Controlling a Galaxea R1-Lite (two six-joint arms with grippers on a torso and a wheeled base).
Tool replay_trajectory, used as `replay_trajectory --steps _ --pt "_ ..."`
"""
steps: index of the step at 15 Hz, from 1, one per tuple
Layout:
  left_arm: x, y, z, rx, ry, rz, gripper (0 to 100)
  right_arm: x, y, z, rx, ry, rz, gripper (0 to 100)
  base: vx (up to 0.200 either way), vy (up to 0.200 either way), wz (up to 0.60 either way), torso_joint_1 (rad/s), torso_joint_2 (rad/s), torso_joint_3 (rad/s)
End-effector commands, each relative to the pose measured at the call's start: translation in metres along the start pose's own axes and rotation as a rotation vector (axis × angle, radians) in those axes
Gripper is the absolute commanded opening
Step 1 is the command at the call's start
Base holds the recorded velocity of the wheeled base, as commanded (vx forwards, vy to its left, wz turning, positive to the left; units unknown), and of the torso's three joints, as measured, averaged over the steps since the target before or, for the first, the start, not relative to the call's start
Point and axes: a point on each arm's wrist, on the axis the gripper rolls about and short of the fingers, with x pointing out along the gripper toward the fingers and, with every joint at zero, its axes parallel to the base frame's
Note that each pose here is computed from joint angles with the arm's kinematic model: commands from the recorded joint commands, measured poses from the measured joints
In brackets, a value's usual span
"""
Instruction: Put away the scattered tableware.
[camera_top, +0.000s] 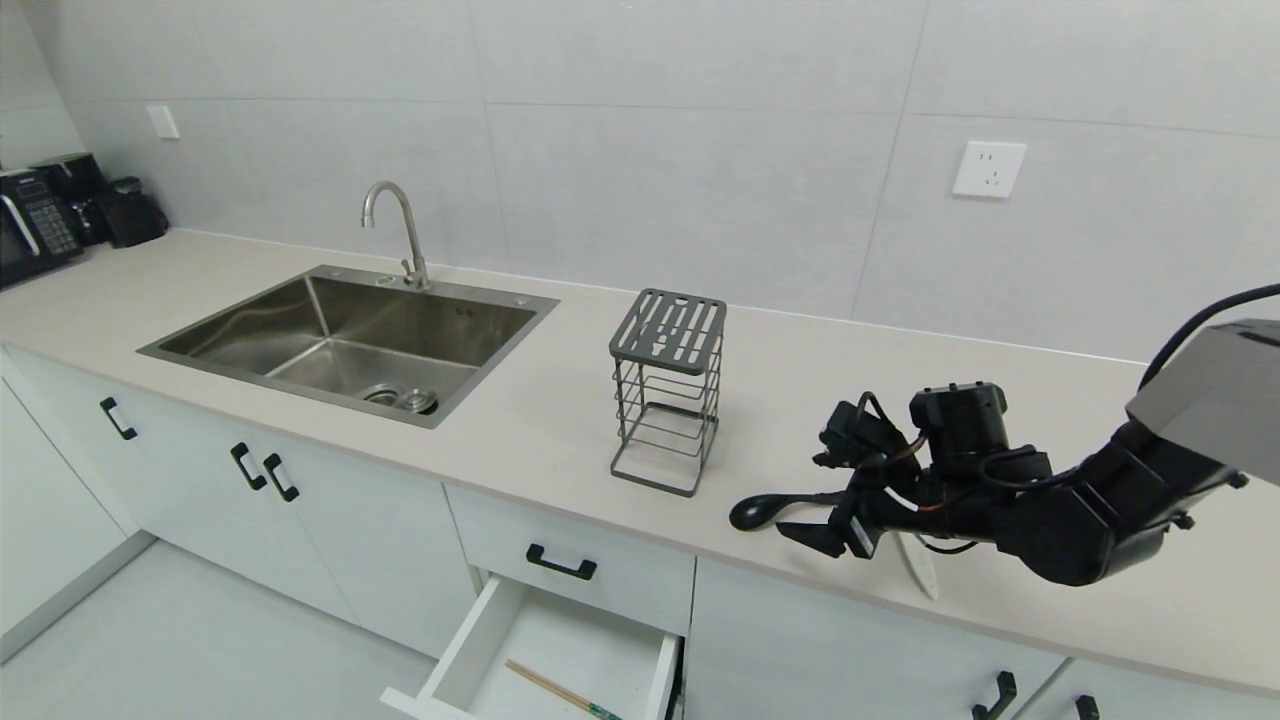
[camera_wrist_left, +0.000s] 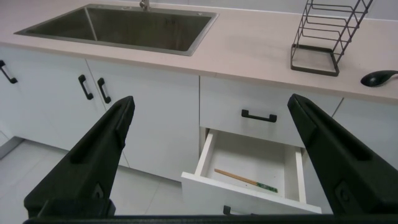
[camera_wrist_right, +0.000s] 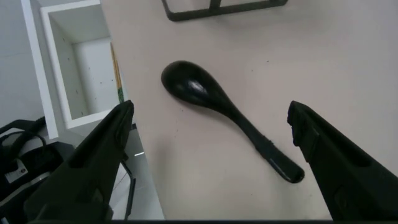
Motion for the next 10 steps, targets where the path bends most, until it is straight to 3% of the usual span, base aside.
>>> replay_trajectory --steps 1,10 --pt "0.0 0.0 0.0 -0.001 -0.001 0.0 100 0.014 0.003 -0.015 0.015 0.036 0.043 100 0.0 0.0 0.0 0.0 0.0 0.0" --pt "0.0 0.0 0.0 -0.001 0.002 0.0 100 0.041 -0.013 -0.03 0.013 0.055 0.027 100 0.0 0.0 0.0 0.0 0.0 0.0"
